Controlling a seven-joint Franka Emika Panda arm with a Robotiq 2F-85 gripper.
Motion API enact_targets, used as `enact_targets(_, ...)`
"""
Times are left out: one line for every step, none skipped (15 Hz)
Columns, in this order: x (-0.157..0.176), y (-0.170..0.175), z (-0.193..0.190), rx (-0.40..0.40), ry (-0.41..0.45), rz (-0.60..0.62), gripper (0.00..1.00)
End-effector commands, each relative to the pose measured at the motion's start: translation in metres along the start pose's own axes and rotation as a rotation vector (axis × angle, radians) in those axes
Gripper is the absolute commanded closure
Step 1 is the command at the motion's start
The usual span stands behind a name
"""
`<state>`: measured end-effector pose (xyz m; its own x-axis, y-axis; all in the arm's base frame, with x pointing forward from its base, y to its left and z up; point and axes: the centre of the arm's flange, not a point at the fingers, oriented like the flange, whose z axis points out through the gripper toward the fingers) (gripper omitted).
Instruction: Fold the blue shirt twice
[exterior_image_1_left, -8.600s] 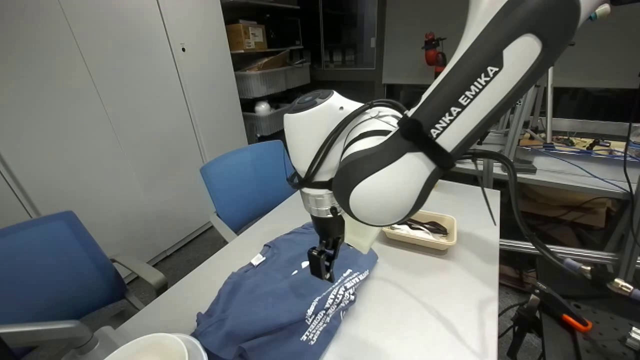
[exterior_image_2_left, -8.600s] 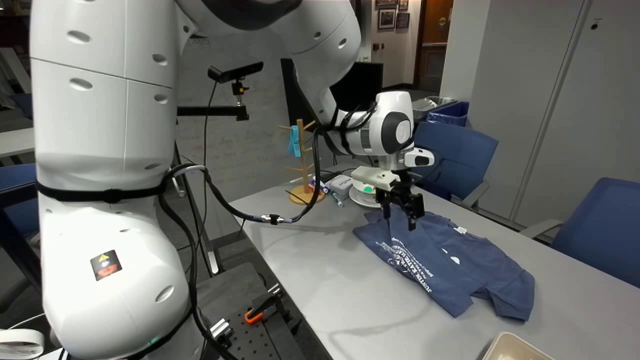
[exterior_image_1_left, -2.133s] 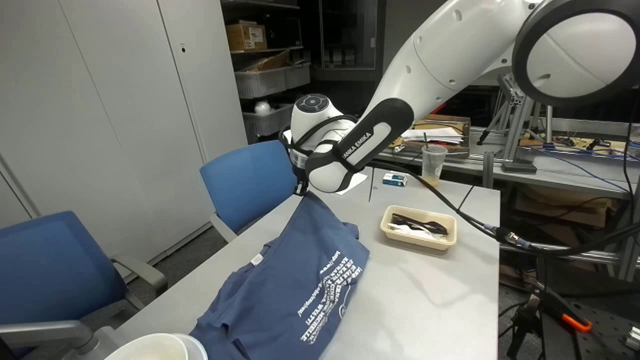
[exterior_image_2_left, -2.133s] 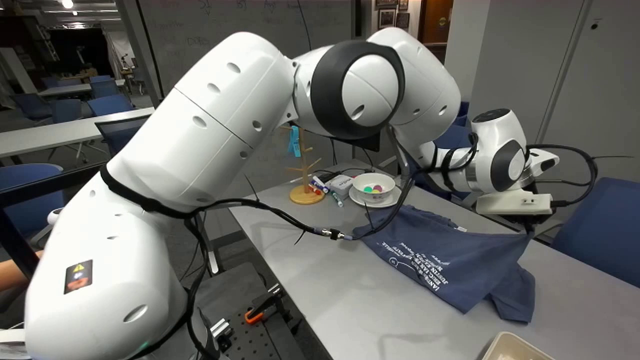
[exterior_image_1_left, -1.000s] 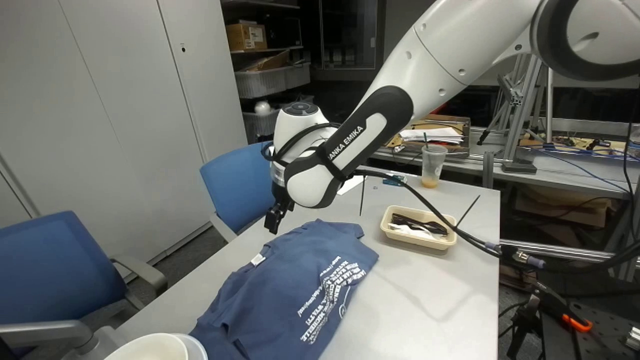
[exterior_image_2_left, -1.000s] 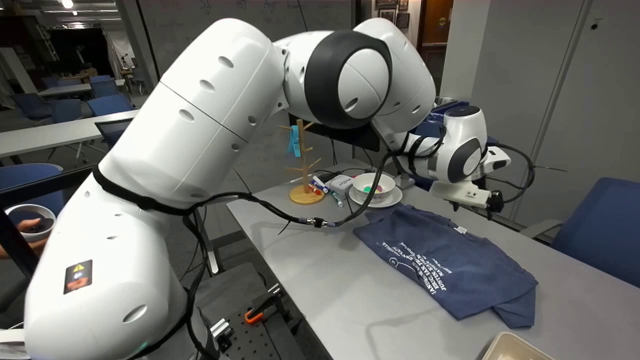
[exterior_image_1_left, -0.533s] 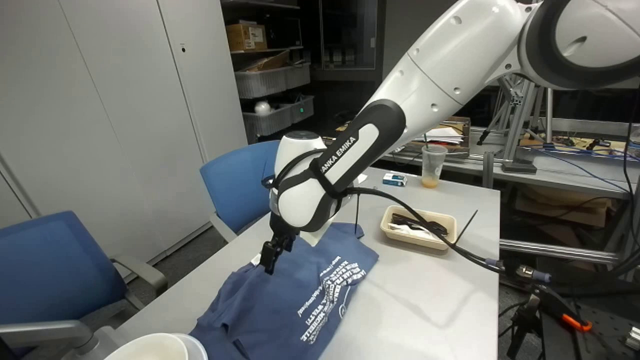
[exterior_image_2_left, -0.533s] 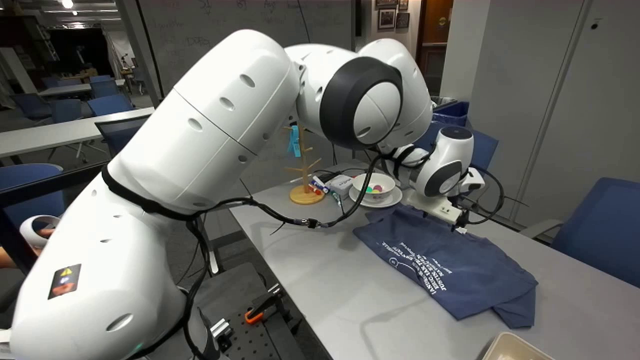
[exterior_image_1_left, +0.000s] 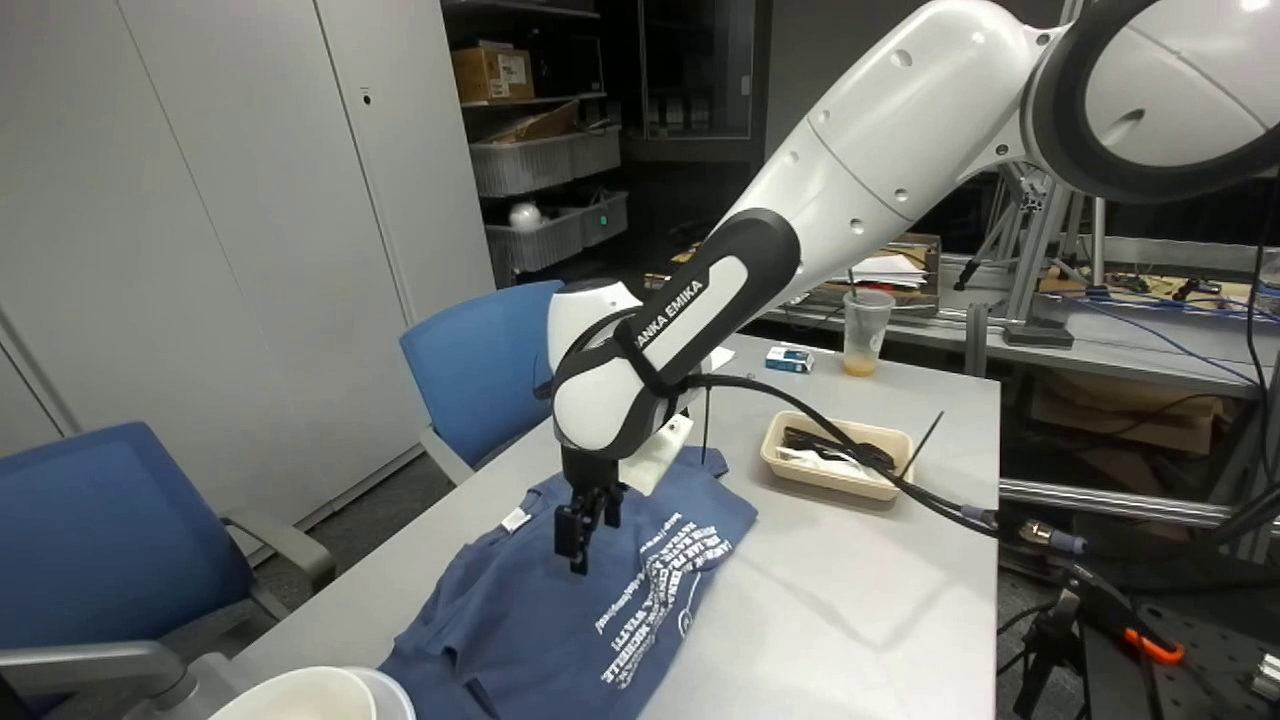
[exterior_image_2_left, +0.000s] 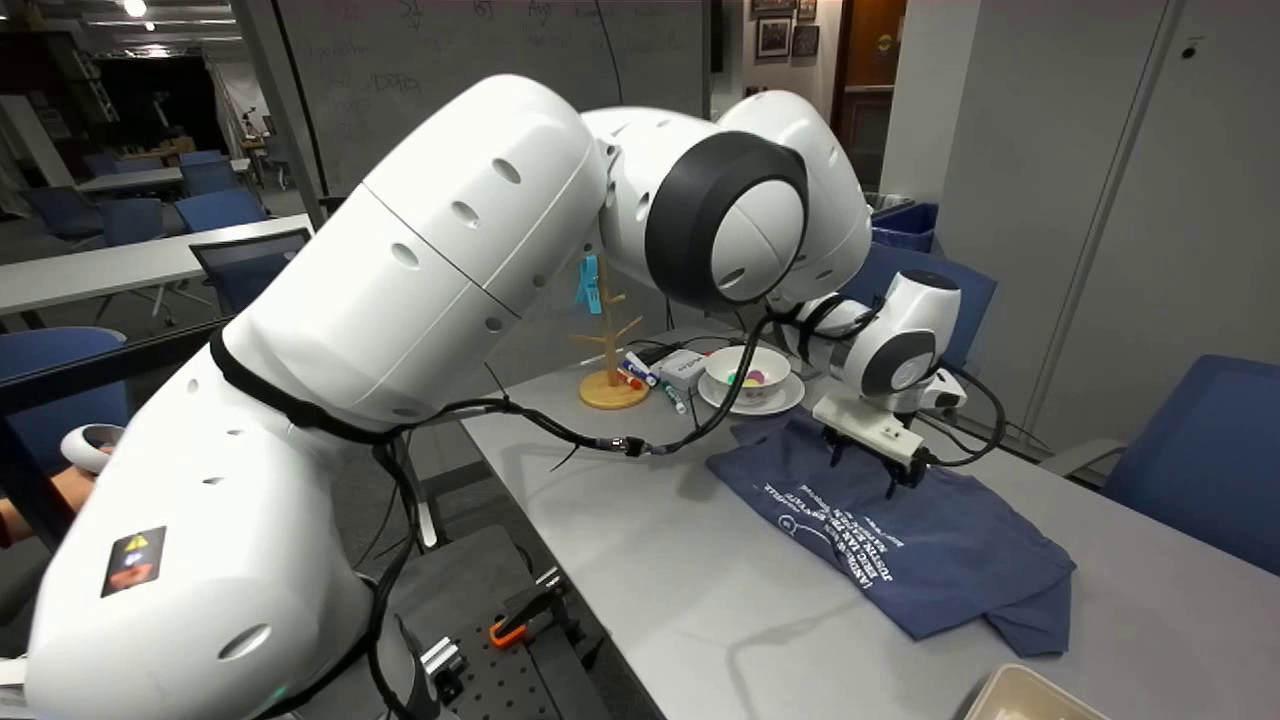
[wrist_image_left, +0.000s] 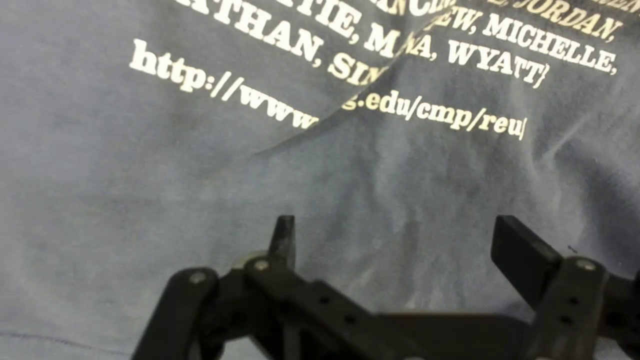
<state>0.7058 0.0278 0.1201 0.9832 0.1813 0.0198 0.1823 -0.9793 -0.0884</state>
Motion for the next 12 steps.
enact_targets(0.019, 0.002, 0.006, -0.076, -0.049, -0.024, 0.00)
enact_targets(0.019, 0.002, 0.009, -0.089, -0.059, -0.032, 0.00)
enact_targets(0.019, 0.001, 0.014, -0.104, -0.070, -0.038, 0.00)
enact_targets(0.020, 0.000, 0.020, -0.112, -0.078, -0.044, 0.00)
enact_targets(0.020, -0.002, 0.025, -0.119, -0.080, -0.050, 0.00)
enact_targets(0.020, -0.004, 0.031, -0.125, -0.083, -0.058, 0.00)
enact_targets(0.019, -0.006, 0.036, -0.128, -0.081, -0.068, 0.00)
enact_targets(0.018, -0.007, 0.042, -0.129, -0.084, -0.074, 0.00)
enact_targets(0.016, -0.009, 0.048, -0.131, -0.089, -0.076, 0.00)
enact_targets(0.014, -0.009, 0.053, -0.132, -0.094, -0.079, 0.00)
enact_targets(0.011, -0.009, 0.058, -0.131, -0.102, -0.078, 0.00)
enact_targets(0.008, -0.009, 0.062, -0.129, -0.108, -0.076, 0.00)
